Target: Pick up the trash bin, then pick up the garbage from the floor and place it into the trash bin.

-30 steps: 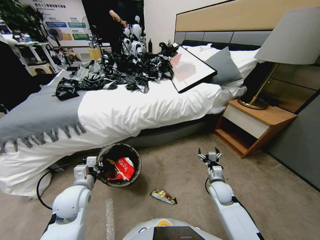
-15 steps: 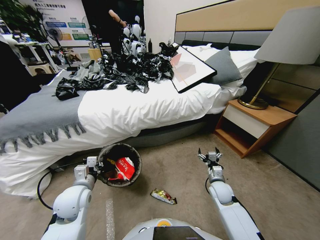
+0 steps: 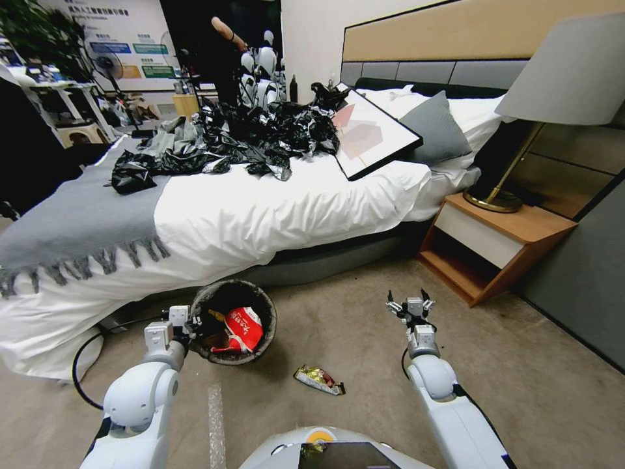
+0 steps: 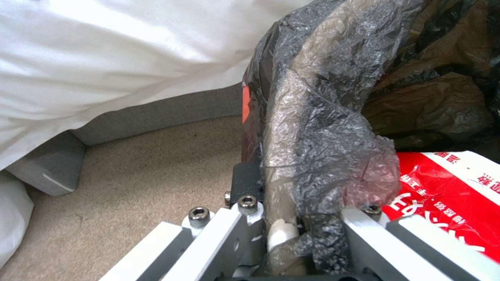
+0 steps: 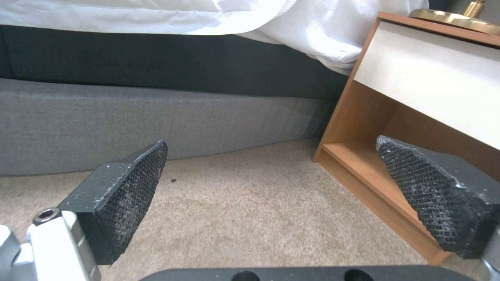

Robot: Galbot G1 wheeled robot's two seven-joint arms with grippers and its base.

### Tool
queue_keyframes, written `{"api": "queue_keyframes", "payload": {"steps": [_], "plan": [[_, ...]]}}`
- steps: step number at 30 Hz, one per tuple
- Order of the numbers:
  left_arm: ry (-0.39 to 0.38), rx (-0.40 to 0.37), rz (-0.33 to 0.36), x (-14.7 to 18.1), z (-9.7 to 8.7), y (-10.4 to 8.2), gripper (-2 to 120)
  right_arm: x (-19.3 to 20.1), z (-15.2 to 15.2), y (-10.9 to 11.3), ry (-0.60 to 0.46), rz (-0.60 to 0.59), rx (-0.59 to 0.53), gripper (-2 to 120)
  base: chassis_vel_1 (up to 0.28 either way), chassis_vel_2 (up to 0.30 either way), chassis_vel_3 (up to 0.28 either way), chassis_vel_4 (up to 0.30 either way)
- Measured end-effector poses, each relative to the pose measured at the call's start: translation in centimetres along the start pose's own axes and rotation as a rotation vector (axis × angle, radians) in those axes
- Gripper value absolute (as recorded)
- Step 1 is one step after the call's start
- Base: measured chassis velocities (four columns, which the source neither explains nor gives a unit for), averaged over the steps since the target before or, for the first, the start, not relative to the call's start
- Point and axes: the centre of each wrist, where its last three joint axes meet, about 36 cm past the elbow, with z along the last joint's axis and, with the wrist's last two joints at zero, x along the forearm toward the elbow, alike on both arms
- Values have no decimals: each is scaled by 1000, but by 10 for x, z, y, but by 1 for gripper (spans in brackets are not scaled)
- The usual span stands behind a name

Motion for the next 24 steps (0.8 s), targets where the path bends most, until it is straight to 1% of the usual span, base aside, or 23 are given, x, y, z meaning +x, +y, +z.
{"api": "queue_keyframes", "payload": {"steps": [9,16,24], "plan": [[0,-1,1,-1,0,0,0,1,1,-1,5,-1,9,100,22,-26,-28,21],[2,-4,1,-1,0,1,0,0,1,-1,4,2,10,100,75,-61,-59,61],[1,-4,1,0,0,0,0,-5,-2,-4,-24,3,3,100,21,-19,-24,17]]}}
